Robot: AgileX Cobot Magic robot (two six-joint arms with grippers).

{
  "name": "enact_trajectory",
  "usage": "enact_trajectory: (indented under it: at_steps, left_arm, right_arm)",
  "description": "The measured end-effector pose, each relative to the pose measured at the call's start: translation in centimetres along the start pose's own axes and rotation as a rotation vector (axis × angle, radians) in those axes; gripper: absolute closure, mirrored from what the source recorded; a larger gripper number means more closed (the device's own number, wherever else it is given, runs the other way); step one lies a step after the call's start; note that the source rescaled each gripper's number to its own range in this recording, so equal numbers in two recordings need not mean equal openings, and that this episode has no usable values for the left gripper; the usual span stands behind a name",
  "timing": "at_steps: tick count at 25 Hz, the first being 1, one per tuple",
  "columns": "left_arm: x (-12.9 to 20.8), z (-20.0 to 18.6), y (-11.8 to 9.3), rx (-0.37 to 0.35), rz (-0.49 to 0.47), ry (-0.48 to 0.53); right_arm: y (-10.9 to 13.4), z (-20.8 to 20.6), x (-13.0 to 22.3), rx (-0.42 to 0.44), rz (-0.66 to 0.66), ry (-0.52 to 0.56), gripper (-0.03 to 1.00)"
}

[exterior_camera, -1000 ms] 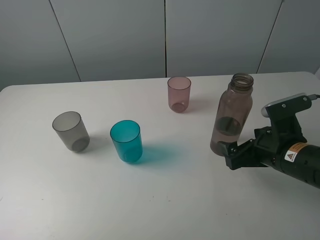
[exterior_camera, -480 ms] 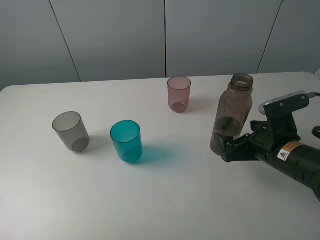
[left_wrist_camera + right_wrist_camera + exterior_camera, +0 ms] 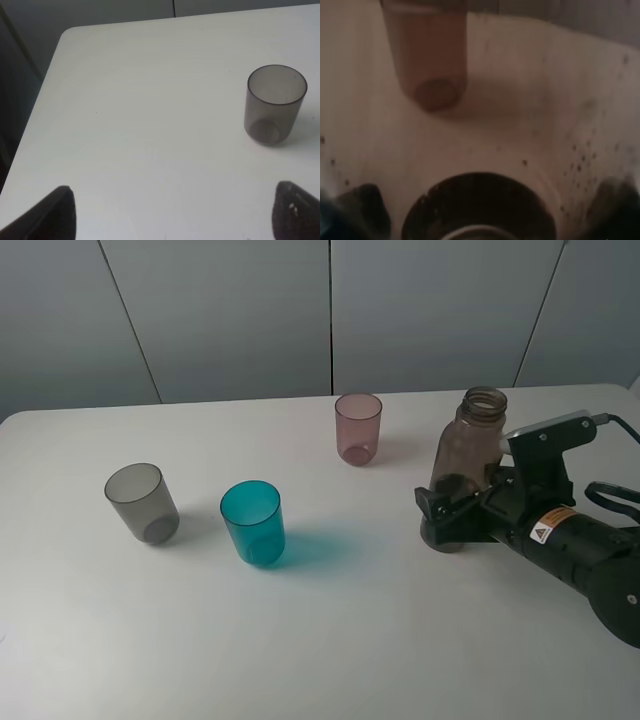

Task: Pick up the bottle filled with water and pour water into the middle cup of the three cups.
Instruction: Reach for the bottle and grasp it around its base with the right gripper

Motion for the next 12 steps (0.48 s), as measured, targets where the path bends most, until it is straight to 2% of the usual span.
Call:
enact_trajectory:
  at_steps: [12]
  left_arm:
    - [0.00,0.00,0.00,0.000,0.000,0.000]
  right_arm:
    - [-0.11,0.60,0.74,0.009,0.066,-0.021,-0.03]
Point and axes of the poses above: a point on each arm's last joint axis where the gripper is mounted, z pointing out along that axis toward the gripper, y along the wrist's bending axis when the last joint is at zero, x = y × z, the point moved 1 cm from there along z, pointing out along that axis toward the gripper, and after that the axes turned 3 degrees about z, right-handed, at the moved point
